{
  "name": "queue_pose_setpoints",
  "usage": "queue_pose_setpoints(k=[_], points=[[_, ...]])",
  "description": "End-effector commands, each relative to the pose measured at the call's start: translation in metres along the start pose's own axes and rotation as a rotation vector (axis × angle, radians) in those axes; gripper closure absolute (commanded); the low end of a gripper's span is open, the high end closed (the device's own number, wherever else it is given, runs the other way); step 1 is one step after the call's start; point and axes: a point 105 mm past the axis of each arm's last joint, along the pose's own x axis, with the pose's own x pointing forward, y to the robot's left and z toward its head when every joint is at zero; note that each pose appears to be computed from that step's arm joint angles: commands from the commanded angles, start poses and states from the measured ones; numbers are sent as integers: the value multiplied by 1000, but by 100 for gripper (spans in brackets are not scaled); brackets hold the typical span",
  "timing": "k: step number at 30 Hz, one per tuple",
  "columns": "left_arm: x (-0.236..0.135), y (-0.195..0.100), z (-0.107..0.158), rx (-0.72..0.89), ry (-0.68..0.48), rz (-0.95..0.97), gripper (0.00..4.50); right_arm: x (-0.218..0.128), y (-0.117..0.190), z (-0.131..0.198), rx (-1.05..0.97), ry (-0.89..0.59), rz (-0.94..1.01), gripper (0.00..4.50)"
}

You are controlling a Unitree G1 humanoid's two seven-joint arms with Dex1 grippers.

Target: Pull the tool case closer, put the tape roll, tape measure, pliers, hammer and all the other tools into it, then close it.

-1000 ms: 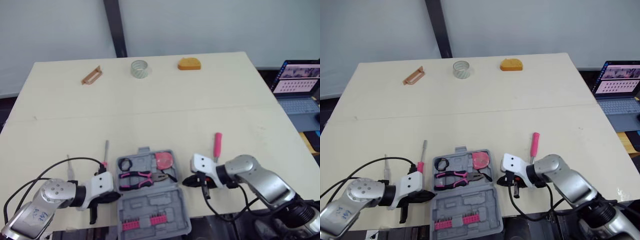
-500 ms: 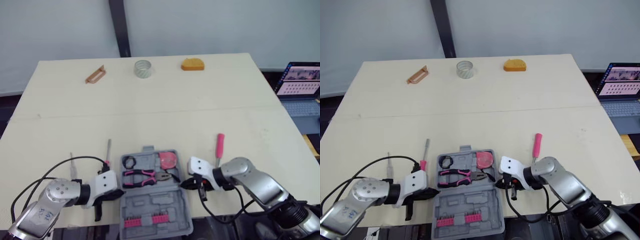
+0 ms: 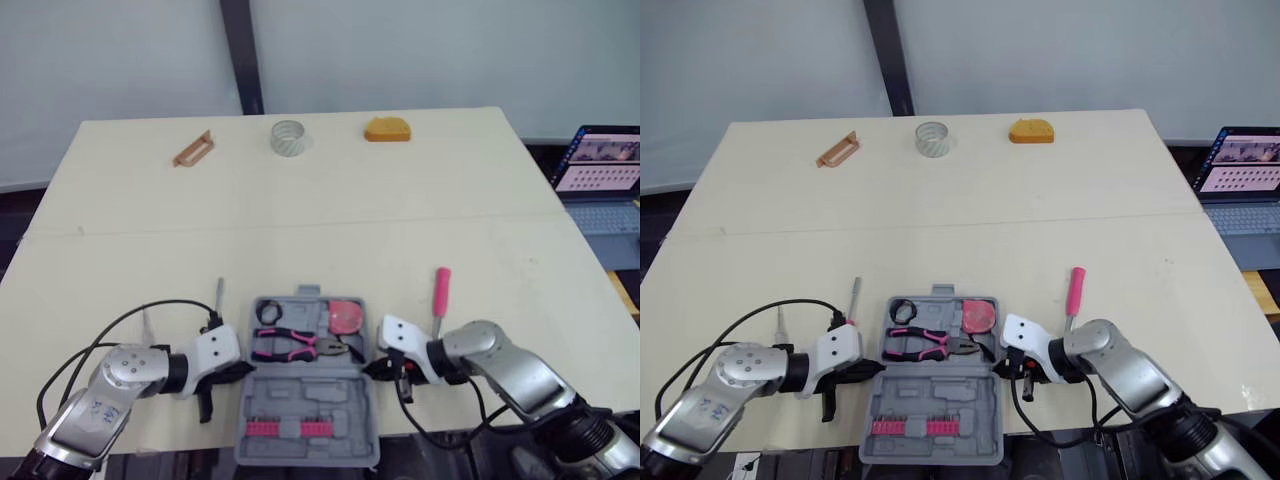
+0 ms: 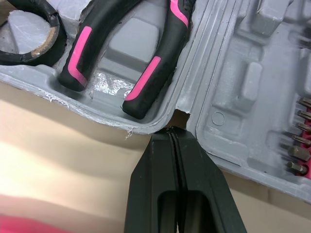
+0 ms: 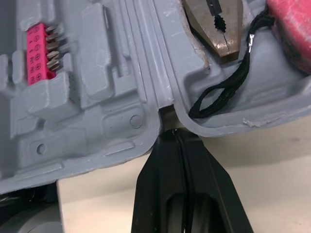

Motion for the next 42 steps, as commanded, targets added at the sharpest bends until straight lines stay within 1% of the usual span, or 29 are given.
queue_pose_setpoints(k=[1, 21, 31, 42], points=[[7, -4, 20, 56, -75, -31, 450, -2, -5, 19, -40, -63, -24, 448], [13, 9, 26, 80, -100, 23, 450, -3, -22, 25, -42, -76, -109, 448], [14, 24, 30, 105, -120, 98, 450, -2, -32, 29, -44, -83, -155, 448], [16, 27, 33, 116, -139, 113, 450, -3, -38, 31, -50, -88, -173, 448]])
